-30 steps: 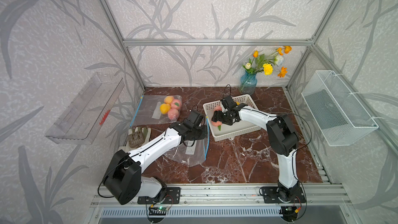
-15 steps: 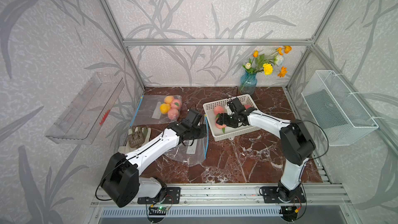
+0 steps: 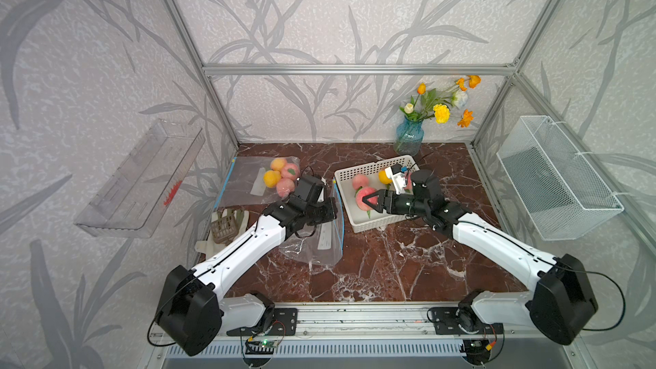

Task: Place the peach in a zip-top bag and seal the zipper
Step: Pick up the peach from the basket, then place the peach in the zipper food storage bag.

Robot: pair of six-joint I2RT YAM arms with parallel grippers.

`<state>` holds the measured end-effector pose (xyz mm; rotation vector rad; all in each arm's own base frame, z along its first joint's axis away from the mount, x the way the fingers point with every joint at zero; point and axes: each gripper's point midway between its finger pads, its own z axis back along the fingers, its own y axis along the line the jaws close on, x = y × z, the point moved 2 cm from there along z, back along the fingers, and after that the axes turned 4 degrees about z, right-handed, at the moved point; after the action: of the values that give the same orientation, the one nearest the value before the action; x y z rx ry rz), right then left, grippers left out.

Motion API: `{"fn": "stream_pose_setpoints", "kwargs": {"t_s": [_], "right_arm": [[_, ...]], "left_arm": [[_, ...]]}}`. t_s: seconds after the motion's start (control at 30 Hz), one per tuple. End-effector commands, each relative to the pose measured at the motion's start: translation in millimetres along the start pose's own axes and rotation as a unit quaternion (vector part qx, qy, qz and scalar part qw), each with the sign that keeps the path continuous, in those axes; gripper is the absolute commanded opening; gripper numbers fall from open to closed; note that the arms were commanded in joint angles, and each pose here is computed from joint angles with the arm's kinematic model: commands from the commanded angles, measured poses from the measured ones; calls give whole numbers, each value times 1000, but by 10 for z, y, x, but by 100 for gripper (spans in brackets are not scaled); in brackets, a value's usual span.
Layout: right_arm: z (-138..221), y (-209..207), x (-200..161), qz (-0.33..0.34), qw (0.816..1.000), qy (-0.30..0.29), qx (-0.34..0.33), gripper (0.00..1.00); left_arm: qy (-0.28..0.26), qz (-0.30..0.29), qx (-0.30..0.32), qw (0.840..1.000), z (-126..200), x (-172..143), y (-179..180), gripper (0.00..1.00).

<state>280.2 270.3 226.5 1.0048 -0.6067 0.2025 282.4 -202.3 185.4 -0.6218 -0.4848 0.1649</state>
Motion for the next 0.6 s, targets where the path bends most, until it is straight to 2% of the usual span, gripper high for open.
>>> {"fn": "stream_pose_setpoints", "kwargs": {"t_s": [0.0, 0.23, 0.57], "right_arm": [[37, 340, 105, 1, 996, -39, 85, 61], [6, 597, 95, -20, 985, -56, 160, 61], [-59, 618, -25, -27, 983, -37, 175, 61]], "left_arm": [[-2, 16, -35, 999, 30, 25, -89, 0], [2, 25, -45, 999, -1, 44, -113, 0], [5, 42, -57, 997, -14, 79, -137, 0]]}}
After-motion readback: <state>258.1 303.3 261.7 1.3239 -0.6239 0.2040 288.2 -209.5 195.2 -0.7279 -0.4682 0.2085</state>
